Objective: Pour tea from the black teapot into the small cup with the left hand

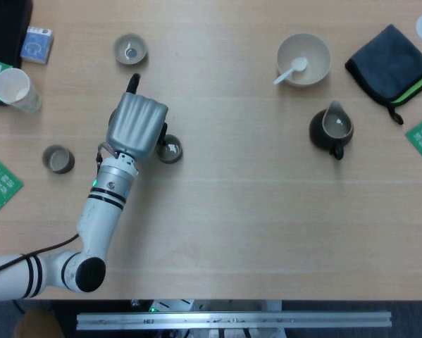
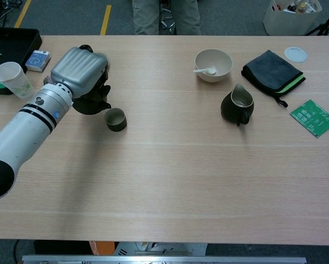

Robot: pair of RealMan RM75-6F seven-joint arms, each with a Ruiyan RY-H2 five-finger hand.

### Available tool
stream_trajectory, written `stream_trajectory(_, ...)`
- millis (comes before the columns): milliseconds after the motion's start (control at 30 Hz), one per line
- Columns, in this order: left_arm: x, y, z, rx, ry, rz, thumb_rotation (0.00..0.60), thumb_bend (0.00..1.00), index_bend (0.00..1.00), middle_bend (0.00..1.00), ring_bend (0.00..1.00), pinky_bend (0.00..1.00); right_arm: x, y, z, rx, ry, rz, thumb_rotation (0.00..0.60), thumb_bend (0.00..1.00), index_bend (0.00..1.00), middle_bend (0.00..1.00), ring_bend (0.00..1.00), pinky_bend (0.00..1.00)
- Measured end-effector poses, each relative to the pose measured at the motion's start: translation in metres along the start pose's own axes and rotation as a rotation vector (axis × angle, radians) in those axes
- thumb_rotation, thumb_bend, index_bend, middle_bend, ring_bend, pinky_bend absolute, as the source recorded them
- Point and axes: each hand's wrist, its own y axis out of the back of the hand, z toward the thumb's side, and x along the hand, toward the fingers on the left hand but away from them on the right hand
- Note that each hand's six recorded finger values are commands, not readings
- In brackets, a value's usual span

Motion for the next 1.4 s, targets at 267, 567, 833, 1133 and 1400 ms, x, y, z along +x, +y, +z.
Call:
stream_trajectory(267, -0.0017, -0.0040, 0.0030, 0.017, -0.008, 0.006, 0.538, 0.46, 0.90, 1.00, 0.99, 0.17, -0.0003, -0.0005, -0.0001, 0.000, 0.000, 0.002, 0.600, 0.01, 0.18, 0.20, 0.13, 0.14)
stream_trajectory(567, -0.0035, -0.0057, 0.0049, 0.035, -0.007, 0.019, 0.561, 0.46, 0.90, 1.00, 0.99, 0.17, -0.0003, -0.0004, -0.0002, -0.001, 0.000, 0.001, 0.600, 0.01, 0.18, 0.20, 0.13, 0.14)
stream_trajectory(833, -0.0038, -0.0054, 0.0076, 0.052, -0.010, 0.036, 0.574, 0.46, 0.90, 1.00, 0.99, 0.17, 0.0002, -0.0002, -0.0012, -0.001, -0.003, 0.000, 0.600, 0.01, 0.18, 0.20, 0.13, 0.14)
stream_trajectory(1133, -0.0049, -0.0057, 0.0084, 0.072, -0.010, 0.051, 0.587, 0.46, 0.90, 1.00, 0.99, 0.17, -0.0002, -0.0009, -0.0012, -0.002, -0.003, 0.002, 0.600, 0.01, 0.18, 0.20, 0.13, 0.14)
stream_trajectory(1400, -0.0054, -0.0041, 0.0089, 0.094, -0.010, 0.072, 0.592, 0.46, 0.90, 1.00, 0.99, 0.17, -0.0002, -0.0001, -0.0013, -0.002, -0.002, -0.001, 0.600, 0.01, 0.18, 0.20, 0.13, 0.14)
